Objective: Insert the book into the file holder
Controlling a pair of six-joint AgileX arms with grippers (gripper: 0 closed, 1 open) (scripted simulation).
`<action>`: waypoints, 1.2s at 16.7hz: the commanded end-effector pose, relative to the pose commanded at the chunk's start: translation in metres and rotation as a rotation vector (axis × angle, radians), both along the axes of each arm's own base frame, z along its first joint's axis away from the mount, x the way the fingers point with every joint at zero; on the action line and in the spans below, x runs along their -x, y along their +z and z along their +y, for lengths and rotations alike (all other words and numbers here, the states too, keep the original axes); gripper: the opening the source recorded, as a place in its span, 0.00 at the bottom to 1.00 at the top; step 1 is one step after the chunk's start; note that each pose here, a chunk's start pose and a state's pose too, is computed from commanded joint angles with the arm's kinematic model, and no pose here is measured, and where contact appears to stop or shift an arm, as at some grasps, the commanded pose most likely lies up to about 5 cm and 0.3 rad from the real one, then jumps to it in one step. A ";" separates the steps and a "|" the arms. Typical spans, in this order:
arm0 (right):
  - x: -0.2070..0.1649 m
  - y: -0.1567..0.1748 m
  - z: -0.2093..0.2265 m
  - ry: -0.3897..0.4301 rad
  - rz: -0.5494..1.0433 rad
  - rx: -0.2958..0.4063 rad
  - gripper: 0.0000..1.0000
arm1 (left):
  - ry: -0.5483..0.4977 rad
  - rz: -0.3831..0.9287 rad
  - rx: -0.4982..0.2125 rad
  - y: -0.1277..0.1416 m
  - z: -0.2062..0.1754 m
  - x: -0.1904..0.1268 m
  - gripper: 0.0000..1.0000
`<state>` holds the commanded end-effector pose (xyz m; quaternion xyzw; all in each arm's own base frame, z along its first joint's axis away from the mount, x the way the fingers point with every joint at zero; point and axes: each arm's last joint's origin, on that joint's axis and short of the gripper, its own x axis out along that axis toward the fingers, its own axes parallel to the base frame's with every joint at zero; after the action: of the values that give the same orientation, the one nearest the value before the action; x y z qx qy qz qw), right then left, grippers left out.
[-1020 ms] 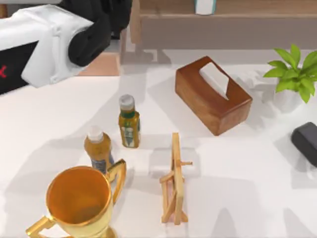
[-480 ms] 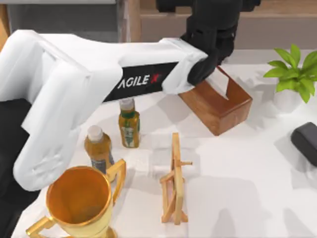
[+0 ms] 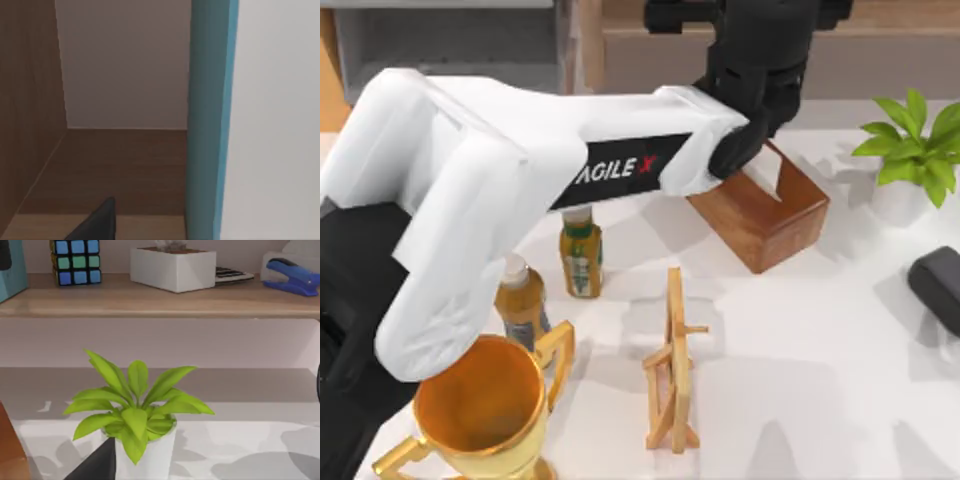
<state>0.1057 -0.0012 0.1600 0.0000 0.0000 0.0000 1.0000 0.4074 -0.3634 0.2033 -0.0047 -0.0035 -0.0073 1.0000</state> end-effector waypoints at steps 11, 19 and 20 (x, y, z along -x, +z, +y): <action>0.000 0.000 0.000 0.000 0.000 0.000 1.00 | -0.002 -0.008 0.005 0.007 -0.002 -0.013 1.00; 0.000 0.000 0.000 0.000 0.000 0.000 1.00 | -0.003 -0.004 0.004 0.001 -0.003 -0.019 0.92; 0.000 0.000 0.000 0.000 0.000 0.000 1.00 | -0.003 -0.004 0.004 0.001 -0.003 -0.019 0.85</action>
<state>0.1057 -0.0012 0.1600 0.0000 0.0000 0.0000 1.0000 0.4264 -0.3662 0.2041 -0.0065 -0.0055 -0.0087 0.9999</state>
